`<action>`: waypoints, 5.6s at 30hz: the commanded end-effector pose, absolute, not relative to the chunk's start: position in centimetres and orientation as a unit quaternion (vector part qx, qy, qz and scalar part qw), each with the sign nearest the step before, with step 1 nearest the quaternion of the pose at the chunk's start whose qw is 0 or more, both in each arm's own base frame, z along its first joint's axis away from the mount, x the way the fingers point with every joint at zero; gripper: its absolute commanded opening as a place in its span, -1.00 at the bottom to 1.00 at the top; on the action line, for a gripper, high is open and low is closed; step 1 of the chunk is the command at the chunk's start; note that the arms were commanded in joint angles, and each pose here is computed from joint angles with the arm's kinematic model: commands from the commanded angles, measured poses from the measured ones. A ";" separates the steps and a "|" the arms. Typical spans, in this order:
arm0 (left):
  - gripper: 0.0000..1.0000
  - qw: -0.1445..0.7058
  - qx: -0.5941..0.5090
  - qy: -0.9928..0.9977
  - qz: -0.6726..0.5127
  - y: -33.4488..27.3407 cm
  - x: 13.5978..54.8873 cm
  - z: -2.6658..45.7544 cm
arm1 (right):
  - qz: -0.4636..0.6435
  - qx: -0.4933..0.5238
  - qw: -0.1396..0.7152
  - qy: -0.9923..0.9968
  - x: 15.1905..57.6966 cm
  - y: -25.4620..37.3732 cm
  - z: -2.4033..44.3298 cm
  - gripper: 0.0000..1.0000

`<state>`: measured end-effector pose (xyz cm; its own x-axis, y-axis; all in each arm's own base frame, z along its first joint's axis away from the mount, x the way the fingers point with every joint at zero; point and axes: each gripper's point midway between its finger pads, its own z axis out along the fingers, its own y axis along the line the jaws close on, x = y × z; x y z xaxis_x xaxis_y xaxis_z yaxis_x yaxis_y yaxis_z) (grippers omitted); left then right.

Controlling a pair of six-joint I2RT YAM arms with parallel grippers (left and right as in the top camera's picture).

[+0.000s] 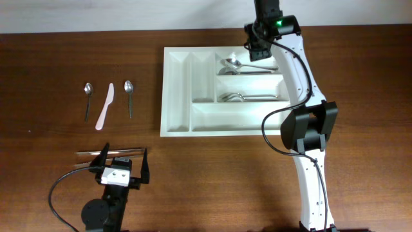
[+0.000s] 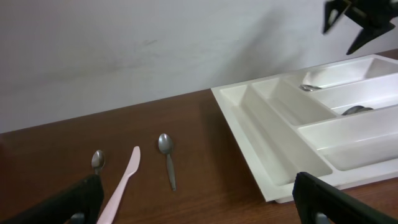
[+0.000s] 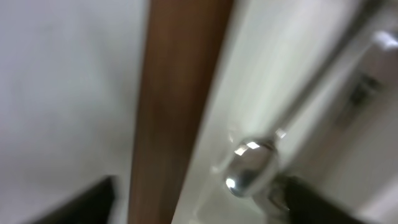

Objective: Pack container
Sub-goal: 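Lower the spoon into the compartment and release it, then retract the right gripper to the right side of the table, then move the left gripper over the silver tongs at lower left, then lower the left gripper and grasp the tongs by their middle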

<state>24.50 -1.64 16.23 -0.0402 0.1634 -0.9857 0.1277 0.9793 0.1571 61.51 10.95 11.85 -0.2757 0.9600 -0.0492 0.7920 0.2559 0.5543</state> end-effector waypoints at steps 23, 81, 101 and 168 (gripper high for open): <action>0.99 0.685 0.101 0.721 0.022 -1.4 24.5 16.1 | -0.046 0.178 0.232 0.955 48.7 -16.6 23.8 0.97; 0.98 0.719 0.045 0.690 0.062 0.8 24.6 18.7 | -0.068 0.142 -0.024 0.987 42.6 -17.4 10.5 0.97; 0.98 0.440 0.034 0.893 0.085 4.4 26.6 23.9 | -0.068 0.142 -0.024 0.987 42.6 -17.4 10.5 0.97; 0.98 -0.055 -0.726 0.684 0.031 8.2 26.7 3.0 | -0.068 0.142 -0.023 0.987 42.6 -17.4 10.5 0.97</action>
<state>26.39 8.09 3.52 0.0320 -0.9993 0.0205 -0.9930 -0.0295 0.1146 42.59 -17.09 8.56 -0.9579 0.2777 0.0732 0.2669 0.9549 -0.1303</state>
